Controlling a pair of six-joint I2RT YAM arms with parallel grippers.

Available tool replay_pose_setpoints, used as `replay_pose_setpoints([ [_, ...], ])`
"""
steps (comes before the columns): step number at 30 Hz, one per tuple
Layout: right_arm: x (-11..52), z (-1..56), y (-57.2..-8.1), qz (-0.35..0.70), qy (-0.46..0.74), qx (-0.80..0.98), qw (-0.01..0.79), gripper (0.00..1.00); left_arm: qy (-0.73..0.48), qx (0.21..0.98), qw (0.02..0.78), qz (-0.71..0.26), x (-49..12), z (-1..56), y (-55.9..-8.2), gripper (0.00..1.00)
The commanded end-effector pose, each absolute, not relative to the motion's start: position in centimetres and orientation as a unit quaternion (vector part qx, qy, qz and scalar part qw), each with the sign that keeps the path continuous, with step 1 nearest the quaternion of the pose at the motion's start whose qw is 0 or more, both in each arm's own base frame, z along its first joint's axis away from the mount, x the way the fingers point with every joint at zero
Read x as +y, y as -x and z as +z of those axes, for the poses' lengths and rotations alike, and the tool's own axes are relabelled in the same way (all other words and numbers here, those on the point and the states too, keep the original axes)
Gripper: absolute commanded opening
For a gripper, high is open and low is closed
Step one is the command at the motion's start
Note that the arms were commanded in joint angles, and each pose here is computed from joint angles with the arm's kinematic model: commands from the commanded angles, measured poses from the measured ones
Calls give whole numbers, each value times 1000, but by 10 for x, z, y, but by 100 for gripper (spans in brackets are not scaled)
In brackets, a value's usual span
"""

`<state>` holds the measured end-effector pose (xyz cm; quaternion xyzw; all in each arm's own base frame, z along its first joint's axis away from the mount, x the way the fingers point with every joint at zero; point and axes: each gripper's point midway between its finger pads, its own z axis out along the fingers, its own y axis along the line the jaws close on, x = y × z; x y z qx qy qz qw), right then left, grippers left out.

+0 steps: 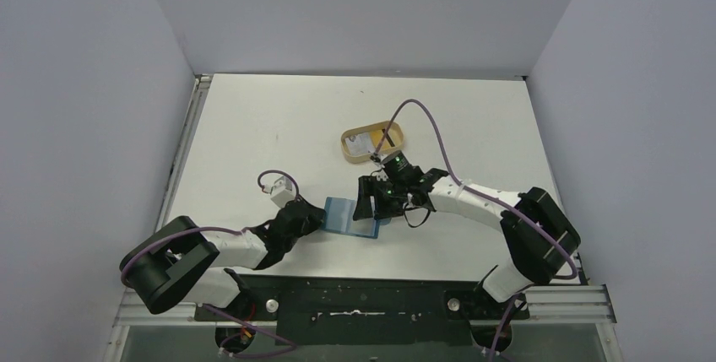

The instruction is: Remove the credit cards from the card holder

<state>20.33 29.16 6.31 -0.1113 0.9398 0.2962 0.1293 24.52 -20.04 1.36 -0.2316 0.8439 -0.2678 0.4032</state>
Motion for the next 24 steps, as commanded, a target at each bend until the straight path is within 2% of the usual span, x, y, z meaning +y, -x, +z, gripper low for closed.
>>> replay_pose_setpoints([
  [1, 312, 78, -232, 342, 70, 917, 191, 66, 213, 873, 380, -221, -188, -11, -231, 0],
  [7, 320, 61, -239, 351, 44, 915, 192, 66, 214, 872, 381, -222, -186, -10, -229, 0],
  [24, 287, 41, -222, 316, 38, 931, 177, 66, 212, 873, 379, -220, -187, -10, -229, 0],
])
